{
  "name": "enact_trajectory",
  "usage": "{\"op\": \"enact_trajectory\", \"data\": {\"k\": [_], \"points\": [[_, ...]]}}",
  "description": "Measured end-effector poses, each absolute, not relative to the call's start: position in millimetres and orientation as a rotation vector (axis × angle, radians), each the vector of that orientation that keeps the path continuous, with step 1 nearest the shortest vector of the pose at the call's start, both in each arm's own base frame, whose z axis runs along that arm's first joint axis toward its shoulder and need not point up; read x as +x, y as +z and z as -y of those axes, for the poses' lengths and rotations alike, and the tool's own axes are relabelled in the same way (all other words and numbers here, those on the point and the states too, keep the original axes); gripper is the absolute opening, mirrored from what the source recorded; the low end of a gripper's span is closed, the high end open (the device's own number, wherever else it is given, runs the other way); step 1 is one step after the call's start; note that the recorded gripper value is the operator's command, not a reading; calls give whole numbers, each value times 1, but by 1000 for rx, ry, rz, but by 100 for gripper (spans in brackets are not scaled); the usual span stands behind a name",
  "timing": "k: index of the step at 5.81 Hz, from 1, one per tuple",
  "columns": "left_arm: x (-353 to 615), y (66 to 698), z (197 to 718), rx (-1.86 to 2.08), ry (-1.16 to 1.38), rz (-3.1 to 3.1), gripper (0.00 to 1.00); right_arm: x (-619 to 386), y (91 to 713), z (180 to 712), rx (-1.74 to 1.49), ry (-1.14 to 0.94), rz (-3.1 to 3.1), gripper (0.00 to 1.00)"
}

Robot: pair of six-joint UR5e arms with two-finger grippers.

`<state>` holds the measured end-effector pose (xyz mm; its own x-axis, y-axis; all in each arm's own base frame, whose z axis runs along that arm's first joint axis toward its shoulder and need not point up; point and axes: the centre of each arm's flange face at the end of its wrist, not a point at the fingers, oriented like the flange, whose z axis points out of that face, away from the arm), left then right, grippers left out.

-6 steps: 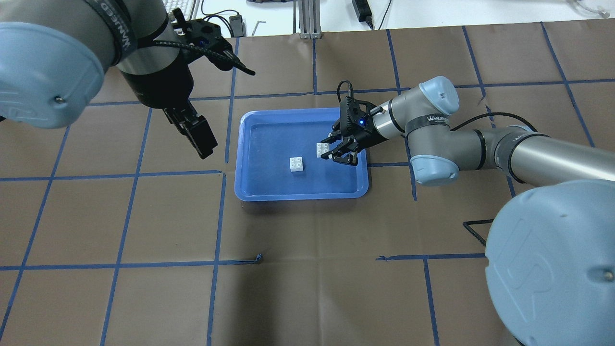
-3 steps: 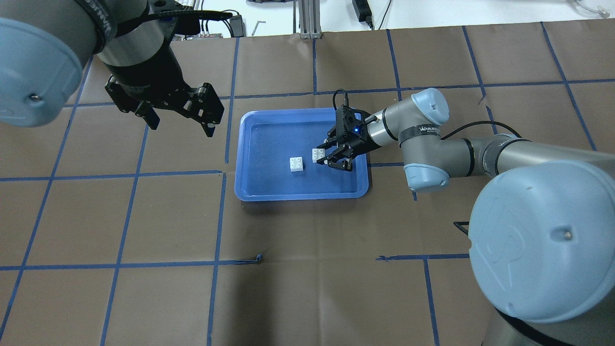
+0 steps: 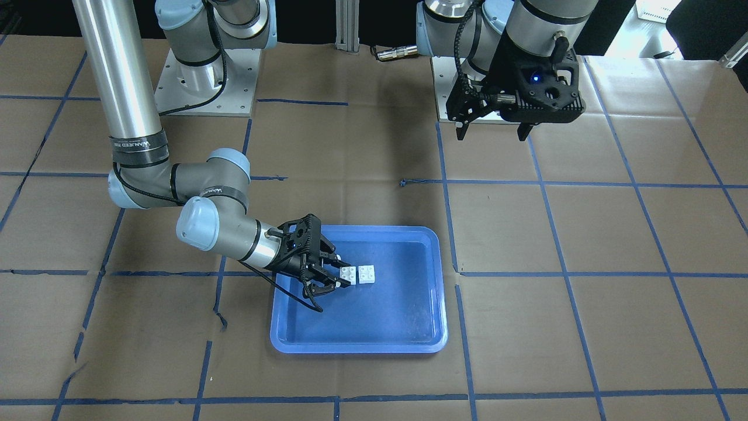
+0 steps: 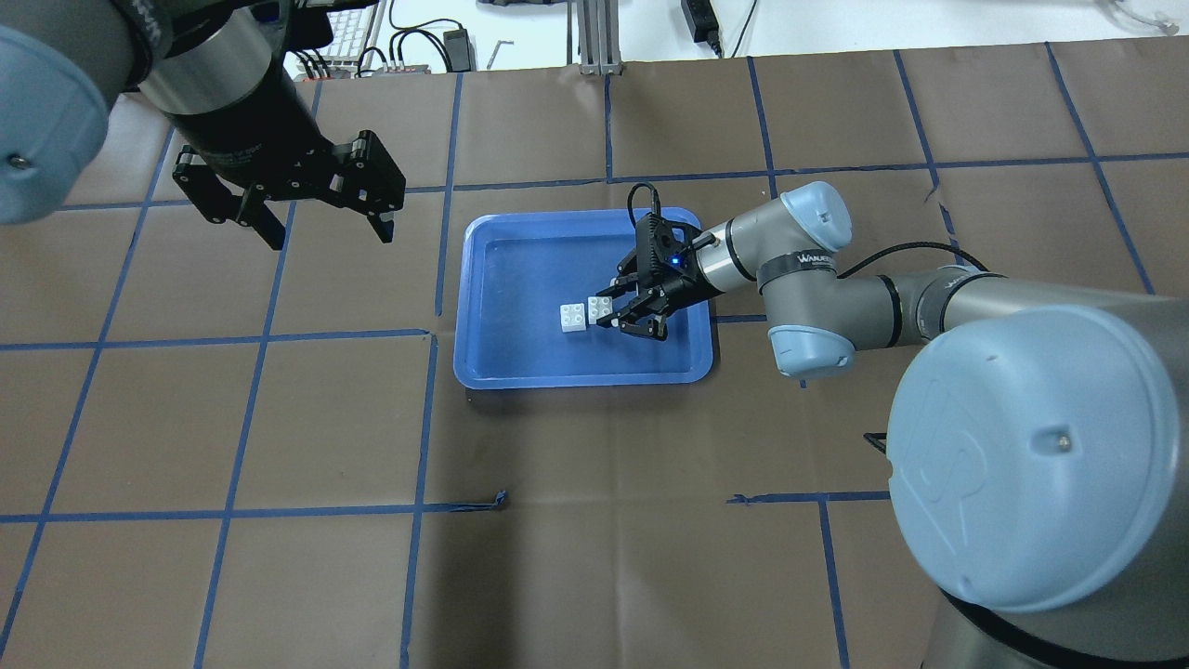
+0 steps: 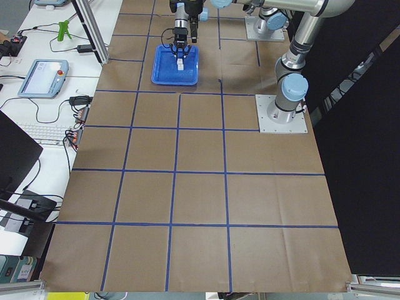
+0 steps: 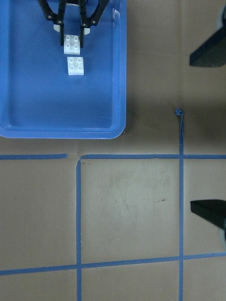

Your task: Assemble white blocks and place on blue tray

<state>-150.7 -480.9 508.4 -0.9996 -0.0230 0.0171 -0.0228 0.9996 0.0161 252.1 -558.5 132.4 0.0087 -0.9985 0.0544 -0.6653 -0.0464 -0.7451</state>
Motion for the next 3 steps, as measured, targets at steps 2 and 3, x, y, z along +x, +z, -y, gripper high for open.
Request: {"op": "enact_trajectory", "data": {"k": [2,3], "points": [[-146,510,484,42,11,3117,99,254,132,558,-1765,-820,-1704,23],[-146,510,483,44,19,3116,99,254,131,558,-1764,-818,-1703,23]]}}
